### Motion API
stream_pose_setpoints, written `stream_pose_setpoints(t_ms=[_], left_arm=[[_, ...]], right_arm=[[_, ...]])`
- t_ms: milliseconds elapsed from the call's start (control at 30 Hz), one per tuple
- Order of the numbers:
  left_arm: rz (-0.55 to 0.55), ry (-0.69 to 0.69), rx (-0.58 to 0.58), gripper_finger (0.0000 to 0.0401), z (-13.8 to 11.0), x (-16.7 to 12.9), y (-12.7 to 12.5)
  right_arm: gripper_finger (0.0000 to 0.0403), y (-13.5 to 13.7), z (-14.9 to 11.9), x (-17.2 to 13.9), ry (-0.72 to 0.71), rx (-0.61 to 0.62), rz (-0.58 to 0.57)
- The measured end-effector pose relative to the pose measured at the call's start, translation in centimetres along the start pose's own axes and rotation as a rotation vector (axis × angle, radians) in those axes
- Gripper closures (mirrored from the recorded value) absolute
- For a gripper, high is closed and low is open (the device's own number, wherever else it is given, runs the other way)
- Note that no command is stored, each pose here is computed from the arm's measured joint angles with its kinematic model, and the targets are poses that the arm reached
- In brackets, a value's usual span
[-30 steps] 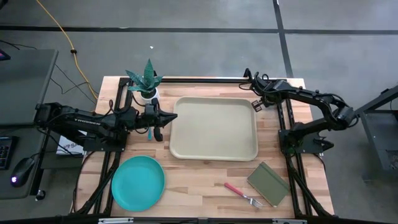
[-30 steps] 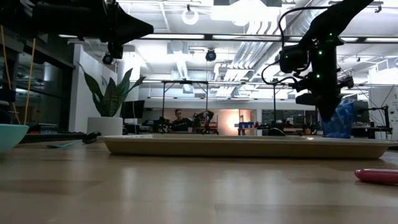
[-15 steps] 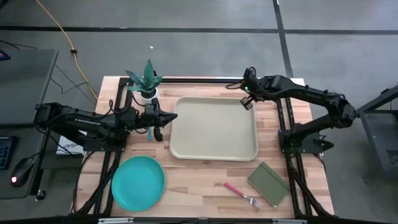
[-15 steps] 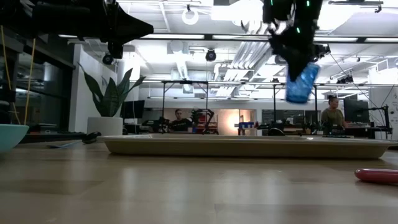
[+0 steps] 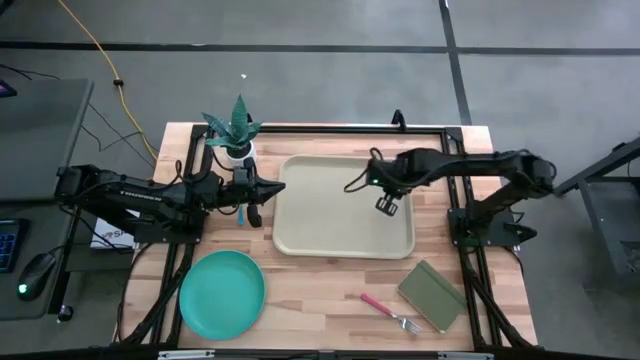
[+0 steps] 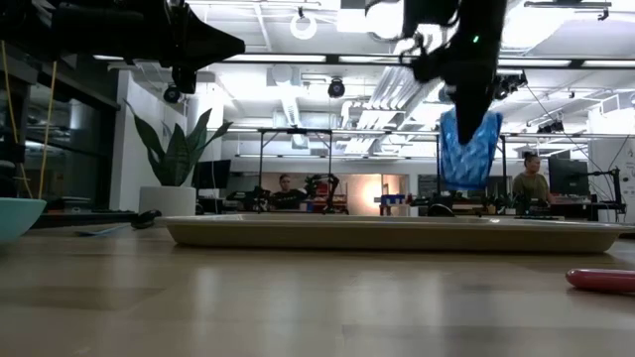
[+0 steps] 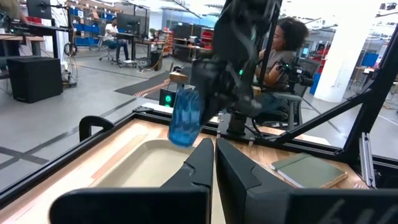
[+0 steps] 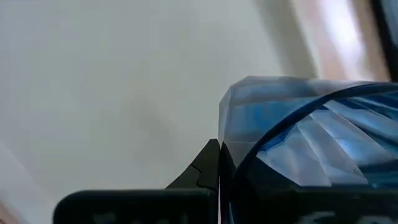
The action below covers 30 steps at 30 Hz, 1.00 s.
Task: Pick and place plate/cup/fork/spoon on tray
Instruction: Put the blue cup to the top right of the light brown serving tray
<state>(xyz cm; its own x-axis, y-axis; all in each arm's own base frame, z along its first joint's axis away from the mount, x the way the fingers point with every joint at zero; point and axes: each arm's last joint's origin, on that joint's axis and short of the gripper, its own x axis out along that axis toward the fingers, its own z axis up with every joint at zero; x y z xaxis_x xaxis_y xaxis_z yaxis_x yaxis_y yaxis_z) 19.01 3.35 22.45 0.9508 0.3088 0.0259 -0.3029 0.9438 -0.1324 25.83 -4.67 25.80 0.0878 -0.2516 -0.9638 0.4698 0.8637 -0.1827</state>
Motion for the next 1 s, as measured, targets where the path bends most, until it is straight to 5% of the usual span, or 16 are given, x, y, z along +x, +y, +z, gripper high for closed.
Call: stream_pose_setpoints(t_ms=[300, 467, 1000], left_arm=[[0.000, -0.002, 0.000, 0.0401, 0.0, 0.0, 0.0], [0.000, -0.002, 0.000, 0.0401, 0.0, 0.0, 0.0], [-0.003, -0.001, -0.018, 0.0401, 0.0, 0.0, 0.0]], right_arm=[[0.0402, -1.1, 2.2, 4.8, 0.137, -0.078, 0.016], [0.0403, -2.1, 3.0, 5.1, 0.106, -0.036, 0.121], [0.0394, -2.7, 3.0, 5.3, 0.118, 0.090, 0.114]])
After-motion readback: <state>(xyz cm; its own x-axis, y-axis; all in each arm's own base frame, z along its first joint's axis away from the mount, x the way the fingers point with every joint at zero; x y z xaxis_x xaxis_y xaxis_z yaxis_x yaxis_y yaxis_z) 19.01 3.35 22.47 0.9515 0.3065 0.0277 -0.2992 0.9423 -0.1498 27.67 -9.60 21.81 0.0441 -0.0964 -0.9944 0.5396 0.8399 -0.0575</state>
